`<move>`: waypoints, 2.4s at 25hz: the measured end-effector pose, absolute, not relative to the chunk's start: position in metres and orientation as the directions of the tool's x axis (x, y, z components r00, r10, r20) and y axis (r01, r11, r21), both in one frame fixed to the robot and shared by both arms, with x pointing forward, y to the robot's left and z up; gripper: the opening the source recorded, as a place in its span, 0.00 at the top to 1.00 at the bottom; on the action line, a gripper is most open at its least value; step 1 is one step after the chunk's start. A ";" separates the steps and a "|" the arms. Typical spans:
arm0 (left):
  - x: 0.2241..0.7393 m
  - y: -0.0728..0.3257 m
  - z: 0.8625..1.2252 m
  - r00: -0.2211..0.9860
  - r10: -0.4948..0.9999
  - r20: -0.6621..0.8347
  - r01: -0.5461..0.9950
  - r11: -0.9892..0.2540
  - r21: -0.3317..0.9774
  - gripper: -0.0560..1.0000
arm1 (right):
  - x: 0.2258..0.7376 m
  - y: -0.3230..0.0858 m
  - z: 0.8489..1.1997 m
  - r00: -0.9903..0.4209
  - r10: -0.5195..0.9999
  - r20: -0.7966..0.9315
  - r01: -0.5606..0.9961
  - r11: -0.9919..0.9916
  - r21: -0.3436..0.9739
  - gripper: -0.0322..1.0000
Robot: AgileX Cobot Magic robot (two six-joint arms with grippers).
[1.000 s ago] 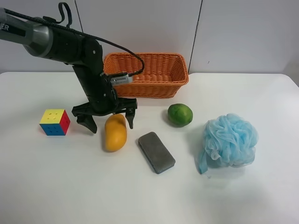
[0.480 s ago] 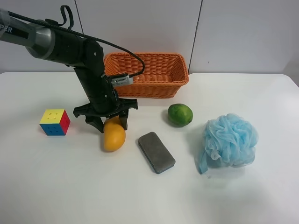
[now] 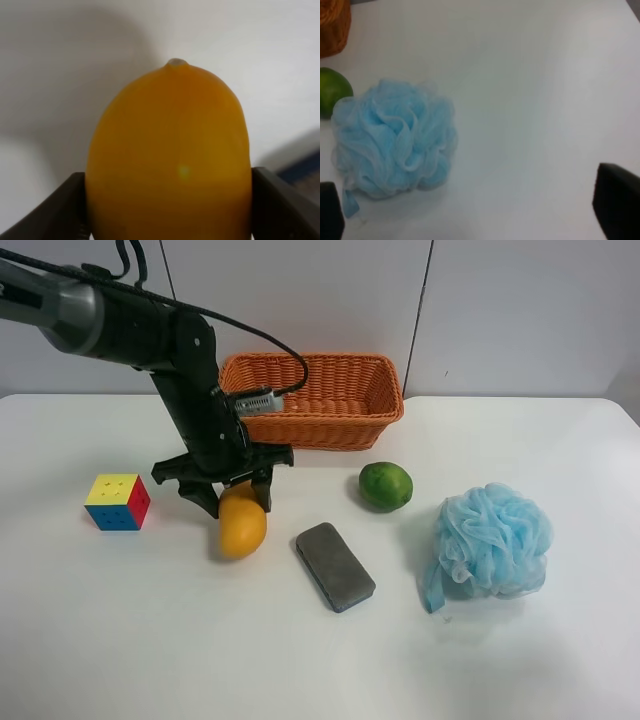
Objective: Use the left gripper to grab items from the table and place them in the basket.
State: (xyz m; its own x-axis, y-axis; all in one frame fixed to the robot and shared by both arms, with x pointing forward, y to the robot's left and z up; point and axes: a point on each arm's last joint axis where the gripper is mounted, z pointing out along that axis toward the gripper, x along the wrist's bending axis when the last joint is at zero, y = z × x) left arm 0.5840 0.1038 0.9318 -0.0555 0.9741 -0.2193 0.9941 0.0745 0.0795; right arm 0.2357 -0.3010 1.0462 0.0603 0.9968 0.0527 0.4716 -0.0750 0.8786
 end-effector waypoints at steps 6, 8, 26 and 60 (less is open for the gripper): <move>0.592 0.100 0.997 0.016 0.969 -0.248 0.987 0.025 0.162 0.37 | 0.236 -0.301 1.046 0.060 0.997 0.053 0.472 -0.075 0.879 0.01; 0.598 0.098 1.018 0.058 0.969 -0.241 0.982 -0.011 0.191 0.37 | 0.236 -0.301 1.046 0.060 0.997 0.053 0.472 -0.075 0.879 0.01; 0.699 0.065 1.066 0.341 0.913 -0.224 0.734 -0.110 0.670 0.37 | 0.236 -0.301 1.046 0.060 0.997 0.053 0.472 -0.075 0.879 0.01; 0.732 0.060 0.997 0.331 0.916 -0.228 0.712 -0.084 0.697 0.01 | 0.236 -0.301 1.046 0.060 0.997 0.053 0.472 -0.075 0.879 0.01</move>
State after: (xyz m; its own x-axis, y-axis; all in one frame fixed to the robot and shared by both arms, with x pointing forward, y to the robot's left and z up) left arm 0.7323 0.0596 0.9966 0.3314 0.9156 -0.2278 0.7120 -0.0843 0.6971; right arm 0.2357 -0.3010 1.0462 0.0603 0.9968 0.0527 0.4716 -0.0750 0.8786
